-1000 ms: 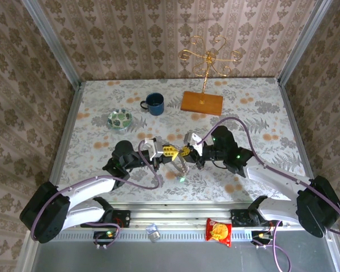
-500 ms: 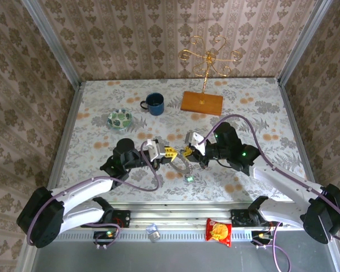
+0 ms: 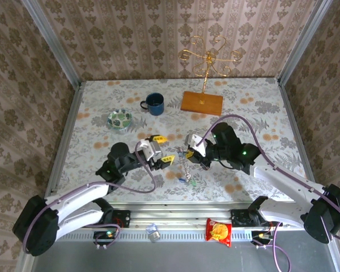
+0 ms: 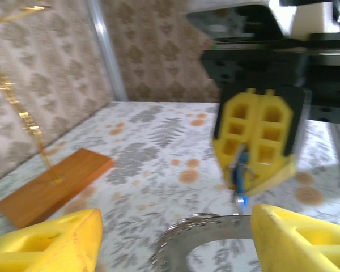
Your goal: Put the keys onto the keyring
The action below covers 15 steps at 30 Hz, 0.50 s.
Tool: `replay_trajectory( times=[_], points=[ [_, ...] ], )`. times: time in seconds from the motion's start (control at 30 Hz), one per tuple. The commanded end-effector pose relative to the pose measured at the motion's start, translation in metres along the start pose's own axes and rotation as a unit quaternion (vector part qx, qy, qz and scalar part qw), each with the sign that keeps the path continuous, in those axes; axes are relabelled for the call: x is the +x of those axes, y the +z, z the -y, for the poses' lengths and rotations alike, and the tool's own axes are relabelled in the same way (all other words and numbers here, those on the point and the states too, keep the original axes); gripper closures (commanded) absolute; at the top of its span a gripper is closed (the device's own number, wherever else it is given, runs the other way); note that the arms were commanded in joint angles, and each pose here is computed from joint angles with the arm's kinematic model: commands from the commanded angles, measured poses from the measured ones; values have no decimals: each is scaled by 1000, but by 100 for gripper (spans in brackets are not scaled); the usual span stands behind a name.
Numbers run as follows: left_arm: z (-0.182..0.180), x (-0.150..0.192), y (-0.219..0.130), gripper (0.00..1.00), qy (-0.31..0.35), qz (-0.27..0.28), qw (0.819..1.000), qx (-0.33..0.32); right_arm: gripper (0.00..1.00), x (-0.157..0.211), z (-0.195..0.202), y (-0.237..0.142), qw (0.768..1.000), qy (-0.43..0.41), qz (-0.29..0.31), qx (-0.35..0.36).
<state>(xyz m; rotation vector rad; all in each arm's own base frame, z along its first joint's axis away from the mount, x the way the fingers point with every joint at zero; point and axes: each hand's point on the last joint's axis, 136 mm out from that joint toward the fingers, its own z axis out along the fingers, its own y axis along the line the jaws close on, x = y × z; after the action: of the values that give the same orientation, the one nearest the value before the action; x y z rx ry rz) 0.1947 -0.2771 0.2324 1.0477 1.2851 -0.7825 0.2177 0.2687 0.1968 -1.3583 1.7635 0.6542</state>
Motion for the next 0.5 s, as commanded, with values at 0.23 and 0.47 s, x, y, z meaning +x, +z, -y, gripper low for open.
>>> replay_trajectory(
  times=[0.23,0.47],
  points=[
    [-125,-17,-120,26,-19,-32,896,-442,100,-100,-39,39,990,16,125,-60],
    [-143,3,-171,23,-46,-88,840,-533,100,-58,-31,97,997,47,57,-9]
  ],
)
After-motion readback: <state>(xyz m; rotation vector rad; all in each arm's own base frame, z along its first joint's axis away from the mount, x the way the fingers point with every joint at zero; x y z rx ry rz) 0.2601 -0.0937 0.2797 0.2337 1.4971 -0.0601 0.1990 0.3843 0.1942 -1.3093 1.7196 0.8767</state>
